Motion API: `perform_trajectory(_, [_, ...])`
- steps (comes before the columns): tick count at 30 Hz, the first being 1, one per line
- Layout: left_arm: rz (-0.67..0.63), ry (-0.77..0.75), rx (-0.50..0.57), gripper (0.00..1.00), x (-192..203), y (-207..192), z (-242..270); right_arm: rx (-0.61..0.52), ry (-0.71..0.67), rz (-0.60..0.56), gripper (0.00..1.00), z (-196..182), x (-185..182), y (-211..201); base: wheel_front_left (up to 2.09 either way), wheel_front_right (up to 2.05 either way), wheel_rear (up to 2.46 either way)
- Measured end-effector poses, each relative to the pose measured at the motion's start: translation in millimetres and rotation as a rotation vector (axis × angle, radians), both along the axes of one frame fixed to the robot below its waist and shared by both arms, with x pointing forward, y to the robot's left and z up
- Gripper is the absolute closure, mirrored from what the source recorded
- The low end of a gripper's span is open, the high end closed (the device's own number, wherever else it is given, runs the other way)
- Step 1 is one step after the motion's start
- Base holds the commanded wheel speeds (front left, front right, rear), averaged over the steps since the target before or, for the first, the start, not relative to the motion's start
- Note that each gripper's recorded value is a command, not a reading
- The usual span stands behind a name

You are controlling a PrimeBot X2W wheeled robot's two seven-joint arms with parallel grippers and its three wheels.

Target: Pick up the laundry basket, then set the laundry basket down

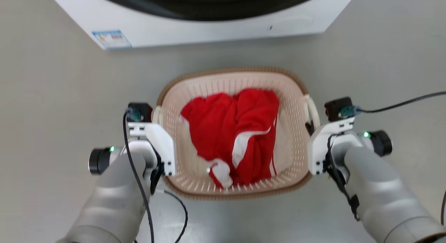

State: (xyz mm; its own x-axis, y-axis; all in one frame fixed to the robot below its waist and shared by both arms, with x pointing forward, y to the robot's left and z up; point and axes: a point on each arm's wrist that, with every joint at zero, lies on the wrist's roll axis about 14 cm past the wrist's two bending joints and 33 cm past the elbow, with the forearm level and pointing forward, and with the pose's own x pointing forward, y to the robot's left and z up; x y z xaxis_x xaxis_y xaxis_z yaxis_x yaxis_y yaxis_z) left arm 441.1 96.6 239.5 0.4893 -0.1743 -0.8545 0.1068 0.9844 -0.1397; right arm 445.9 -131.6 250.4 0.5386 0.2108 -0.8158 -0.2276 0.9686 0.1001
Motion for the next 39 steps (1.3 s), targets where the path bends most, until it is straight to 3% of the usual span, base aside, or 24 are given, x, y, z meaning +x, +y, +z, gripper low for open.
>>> perform_trajectory(23, [-0.101, 0.009, -0.01, 1.0, -92, -9, 75, 0.024, 0.004, -0.006, 1.0, 85, -100, 1, 0.0, 0.0, 0.0])
perform_trajectory(39, [-0.105, -0.019, -0.003, 1.0, -97, -7, 92, 0.013, -0.02, 0.034, 1.0, 102, -105, 7, 0.0, 0.0, 0.0])
